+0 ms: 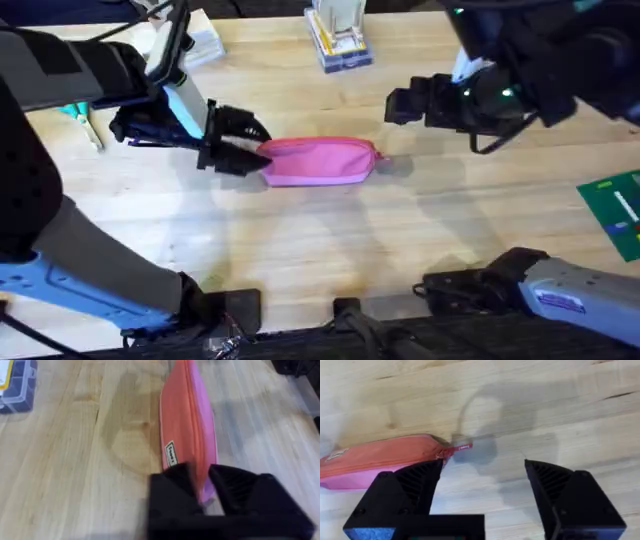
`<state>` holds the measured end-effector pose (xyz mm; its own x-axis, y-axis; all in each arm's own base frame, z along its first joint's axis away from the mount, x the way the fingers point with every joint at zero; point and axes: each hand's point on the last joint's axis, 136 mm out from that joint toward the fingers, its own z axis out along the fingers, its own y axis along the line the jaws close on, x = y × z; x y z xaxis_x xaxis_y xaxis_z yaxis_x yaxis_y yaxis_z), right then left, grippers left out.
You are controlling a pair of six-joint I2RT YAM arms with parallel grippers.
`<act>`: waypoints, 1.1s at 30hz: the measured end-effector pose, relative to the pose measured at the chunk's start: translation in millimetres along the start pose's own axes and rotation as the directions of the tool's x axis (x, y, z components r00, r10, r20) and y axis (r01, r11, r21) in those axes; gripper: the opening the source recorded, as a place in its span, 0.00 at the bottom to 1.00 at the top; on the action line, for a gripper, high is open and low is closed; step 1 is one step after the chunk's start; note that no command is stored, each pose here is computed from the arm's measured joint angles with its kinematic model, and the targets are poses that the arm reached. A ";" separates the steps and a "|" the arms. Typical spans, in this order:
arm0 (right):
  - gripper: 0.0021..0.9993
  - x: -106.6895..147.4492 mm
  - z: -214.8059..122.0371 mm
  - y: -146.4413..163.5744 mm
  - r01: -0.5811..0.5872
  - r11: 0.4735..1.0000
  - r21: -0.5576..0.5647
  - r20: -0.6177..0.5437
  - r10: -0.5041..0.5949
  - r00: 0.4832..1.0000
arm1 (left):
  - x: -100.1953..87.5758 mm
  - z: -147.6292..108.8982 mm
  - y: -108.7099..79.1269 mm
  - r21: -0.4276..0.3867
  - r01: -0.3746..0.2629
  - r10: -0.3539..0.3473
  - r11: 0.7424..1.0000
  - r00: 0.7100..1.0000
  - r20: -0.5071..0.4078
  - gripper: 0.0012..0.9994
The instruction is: Unzip the bag, pick up the pens from the table one at a time and place them inside, then zip the bag closed.
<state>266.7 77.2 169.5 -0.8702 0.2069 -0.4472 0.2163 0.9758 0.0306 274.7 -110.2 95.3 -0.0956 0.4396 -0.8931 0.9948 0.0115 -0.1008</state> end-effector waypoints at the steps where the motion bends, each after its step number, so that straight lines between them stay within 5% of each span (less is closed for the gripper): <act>1: 1.00 -0.8 -3.3 -0.5 0.006 1.000 -0.007 0.010 -0.006 1.000 | -0.1 -0.1 0.0 0.000 0.000 0.000 1.000 1.000 0.000 0.54; 3: 1.00 -2.3 -8.4 -1.1 0.014 1.000 -0.018 0.027 -0.014 1.000 | 0.0 -0.5 0.2 -0.001 0.001 -0.001 1.000 1.000 0.001 0.84; 5: 1.00 -3.3 -12.5 -1.6 0.022 0.999 -0.026 0.040 -0.021 0.999 | 0.3 -0.9 0.4 -0.003 0.004 -0.004 1.000 1.000 0.001 0.98; 15: 1.00 -4.0 -15.5 -2.1 0.031 0.999 -0.032 0.049 -0.029 0.998 | 2.1 -1.0 6.4 -0.021 -0.032 0.032 0.999 0.999 -0.006 1.00; 23: 1.00 -4.0 -15.5 -2.1 0.031 0.999 -0.032 0.049 -0.030 0.998 | -4.9 -11.3 2.4 -0.012 0.014 -0.015 1.000 1.000 -0.017 1.00; 33: 1.00 -4.0 -15.5 -2.1 0.034 0.999 -0.032 0.050 -0.033 0.998 | -42.3 -55.6 -9.0 -0.149 -0.022 -0.011 0.989 0.976 -0.219 1.00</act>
<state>262.9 75.5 185.1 -0.8538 0.1711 -0.4918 0.1720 0.9841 0.0437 271.6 -78.9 158.3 -0.0972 0.6252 -0.7744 0.9906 0.1356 -0.0148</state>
